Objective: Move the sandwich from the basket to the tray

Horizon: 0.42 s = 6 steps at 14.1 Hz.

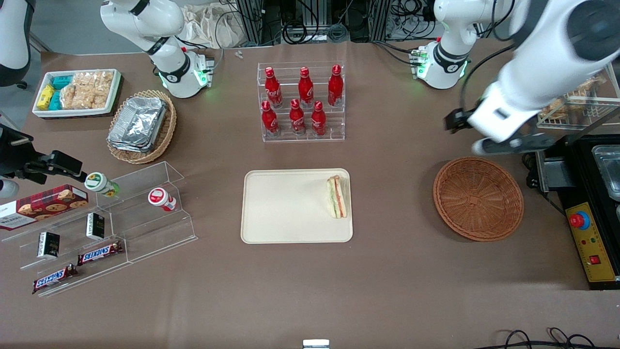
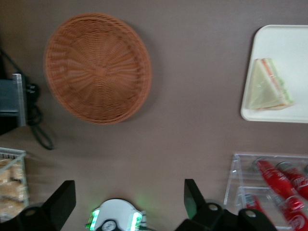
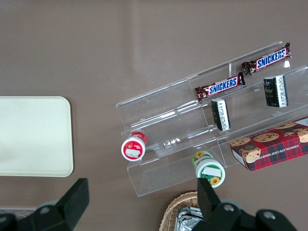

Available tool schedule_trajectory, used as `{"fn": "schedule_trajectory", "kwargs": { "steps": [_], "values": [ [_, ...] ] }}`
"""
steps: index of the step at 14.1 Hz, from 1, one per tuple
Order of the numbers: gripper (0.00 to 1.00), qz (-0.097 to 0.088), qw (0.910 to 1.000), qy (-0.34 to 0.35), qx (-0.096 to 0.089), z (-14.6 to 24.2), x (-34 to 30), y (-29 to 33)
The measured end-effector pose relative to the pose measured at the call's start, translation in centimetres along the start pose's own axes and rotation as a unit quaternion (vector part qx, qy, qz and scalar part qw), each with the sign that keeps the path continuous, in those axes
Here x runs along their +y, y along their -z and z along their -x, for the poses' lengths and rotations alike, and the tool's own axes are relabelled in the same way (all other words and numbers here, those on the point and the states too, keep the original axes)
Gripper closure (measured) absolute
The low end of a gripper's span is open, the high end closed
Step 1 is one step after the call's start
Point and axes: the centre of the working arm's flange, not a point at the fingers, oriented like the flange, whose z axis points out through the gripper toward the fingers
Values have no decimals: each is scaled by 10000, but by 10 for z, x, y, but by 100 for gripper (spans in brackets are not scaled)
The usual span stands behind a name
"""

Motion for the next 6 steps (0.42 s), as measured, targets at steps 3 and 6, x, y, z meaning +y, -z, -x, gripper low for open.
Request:
{"fn": "schedule_trajectory", "kwargs": {
  "steps": [3, 6],
  "values": [
    [0, 92, 9998, -157, -1, 19, -65, 3],
    [0, 135, 9995, -300, 14, 23, -78, 3]
  ]
}}
